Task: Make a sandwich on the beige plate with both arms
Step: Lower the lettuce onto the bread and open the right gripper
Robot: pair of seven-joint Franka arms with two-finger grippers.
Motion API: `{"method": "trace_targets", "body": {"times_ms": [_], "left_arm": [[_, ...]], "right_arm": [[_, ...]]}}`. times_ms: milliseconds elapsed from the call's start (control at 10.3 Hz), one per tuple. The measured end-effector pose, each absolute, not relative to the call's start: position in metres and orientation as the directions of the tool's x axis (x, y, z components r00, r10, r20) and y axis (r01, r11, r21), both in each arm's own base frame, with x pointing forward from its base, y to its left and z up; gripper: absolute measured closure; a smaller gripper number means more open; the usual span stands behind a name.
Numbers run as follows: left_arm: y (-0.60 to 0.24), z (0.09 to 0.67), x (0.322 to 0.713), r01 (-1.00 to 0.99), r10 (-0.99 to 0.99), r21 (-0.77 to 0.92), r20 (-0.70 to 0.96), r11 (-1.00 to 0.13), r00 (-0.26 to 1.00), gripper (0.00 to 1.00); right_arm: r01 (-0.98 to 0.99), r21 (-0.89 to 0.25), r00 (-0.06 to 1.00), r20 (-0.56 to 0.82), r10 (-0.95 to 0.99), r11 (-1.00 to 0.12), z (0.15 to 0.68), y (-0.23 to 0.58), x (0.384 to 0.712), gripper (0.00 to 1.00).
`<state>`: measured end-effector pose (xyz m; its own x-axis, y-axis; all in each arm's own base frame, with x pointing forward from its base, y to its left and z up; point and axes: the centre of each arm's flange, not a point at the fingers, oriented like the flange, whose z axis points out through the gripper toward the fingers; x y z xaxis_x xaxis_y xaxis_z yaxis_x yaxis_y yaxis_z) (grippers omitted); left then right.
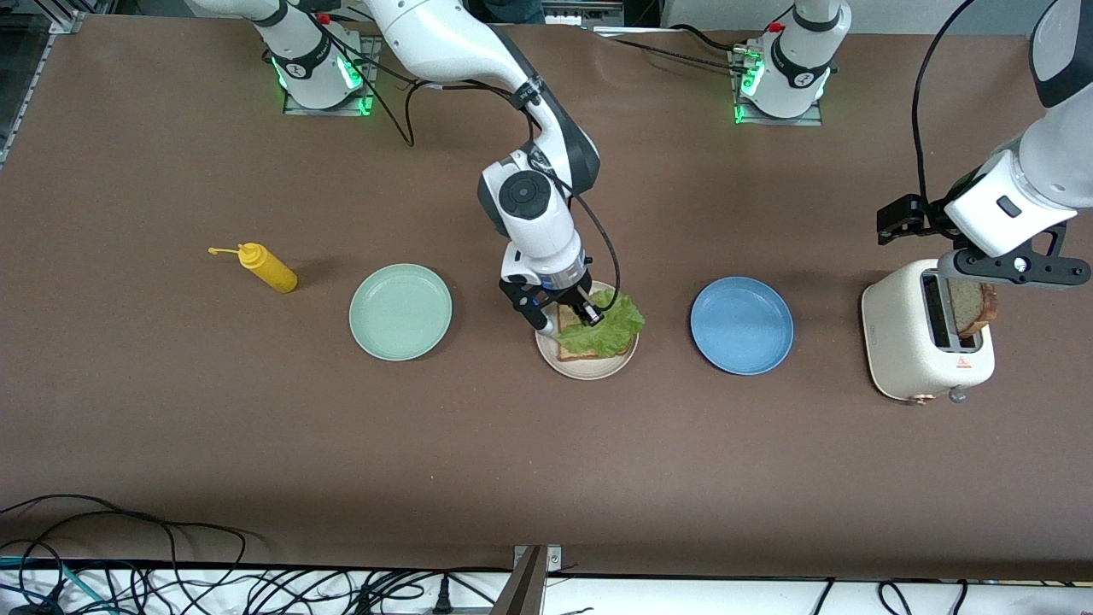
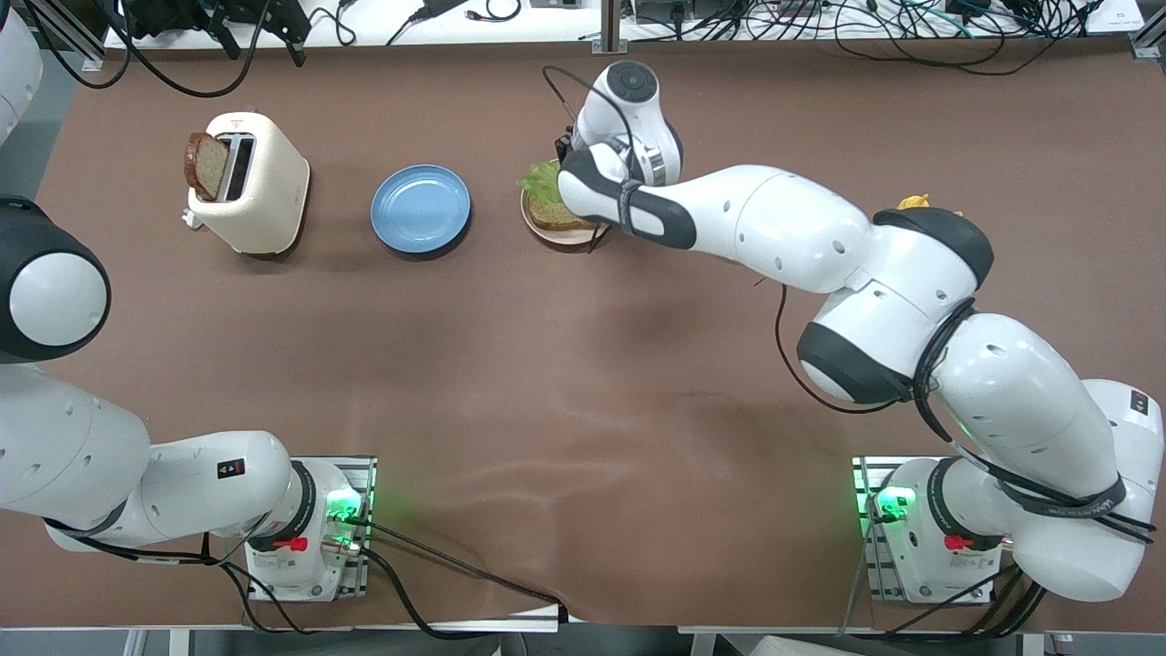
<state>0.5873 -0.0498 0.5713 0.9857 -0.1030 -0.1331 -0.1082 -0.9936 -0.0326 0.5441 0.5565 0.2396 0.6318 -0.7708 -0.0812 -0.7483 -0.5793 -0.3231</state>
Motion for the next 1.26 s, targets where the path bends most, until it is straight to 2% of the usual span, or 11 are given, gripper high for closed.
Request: {"method": "trace_targets", "body": {"times_ms": [972,1264], "left_arm": [[-0.05,0.5713,0.5873,-0.108,-0.103,-0.033,-0.133,-0.994,0.986,0.0],[-0.05,0.5713,0.5873,-0.108,-0.103,-0.033,-0.133,-0.994,0.986,0.0]], "right_arm": [[-0.713,-0.313,0.664,-0.012,-0.748,-0.628,0.2317,0.5561,0.5434,0.98],[-0.71,-0.311,0.666,-0.009,-0.746,-0.631,0.2305,0.557,0.5422,0.91]]}}
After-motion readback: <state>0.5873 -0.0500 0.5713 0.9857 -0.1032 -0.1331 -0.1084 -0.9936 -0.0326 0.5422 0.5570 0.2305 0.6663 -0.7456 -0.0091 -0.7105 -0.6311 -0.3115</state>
